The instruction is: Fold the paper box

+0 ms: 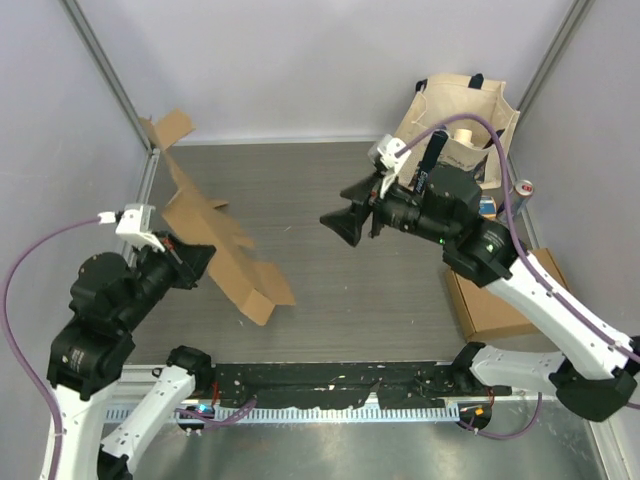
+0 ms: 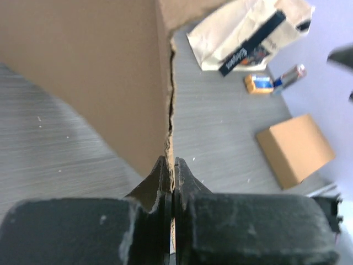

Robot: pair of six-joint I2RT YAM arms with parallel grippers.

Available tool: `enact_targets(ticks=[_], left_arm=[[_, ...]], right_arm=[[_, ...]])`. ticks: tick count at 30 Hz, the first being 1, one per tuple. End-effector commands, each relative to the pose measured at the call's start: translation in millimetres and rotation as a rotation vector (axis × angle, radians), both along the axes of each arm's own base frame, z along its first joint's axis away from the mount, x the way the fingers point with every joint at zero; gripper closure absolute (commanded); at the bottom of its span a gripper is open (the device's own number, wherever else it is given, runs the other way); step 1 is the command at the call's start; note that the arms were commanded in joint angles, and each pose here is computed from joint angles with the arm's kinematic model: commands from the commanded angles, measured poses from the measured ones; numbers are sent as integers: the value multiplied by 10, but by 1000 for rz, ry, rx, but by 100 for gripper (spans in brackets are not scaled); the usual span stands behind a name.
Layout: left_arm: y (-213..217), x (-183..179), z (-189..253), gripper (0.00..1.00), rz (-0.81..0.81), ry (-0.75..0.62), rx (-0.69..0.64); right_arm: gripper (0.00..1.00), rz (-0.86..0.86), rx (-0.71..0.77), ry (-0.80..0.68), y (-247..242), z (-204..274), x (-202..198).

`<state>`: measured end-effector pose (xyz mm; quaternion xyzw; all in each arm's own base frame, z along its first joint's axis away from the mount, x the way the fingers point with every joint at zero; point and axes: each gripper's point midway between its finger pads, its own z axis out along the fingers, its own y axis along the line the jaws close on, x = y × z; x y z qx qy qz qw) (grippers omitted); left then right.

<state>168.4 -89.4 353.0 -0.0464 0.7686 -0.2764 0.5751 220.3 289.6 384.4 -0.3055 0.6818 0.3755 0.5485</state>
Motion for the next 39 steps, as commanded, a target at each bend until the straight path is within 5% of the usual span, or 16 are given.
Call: enact_targets(ticks=[1,6,13,23,32,35,39], left_arm=[[-185,-130,87,100,-262,-10,254],[-185,-245,305,100,-340,-40,341],[-342,-292,344,100,-438,-52,316],[-345,-226,316,100,-428,-18,317],[-429,-275,324,100,-481,-15,291],[-437,-311,336,100,-492,-22,286],[-449,-350,338,100,-509,-32,285]], right_arm=[[25,188,-64,-294,394,355,135],[26,300,-48,-635,696,917,135],[26,372,-59,-855,949,1582,-231],[25,475,-123,-877,1190,1547,-611],[27,489,-128,-846,1473,1384,-525],[34,512,-138,-827,1559,1278,-511],[61,478,-128,-815,1586,1299,-453]])
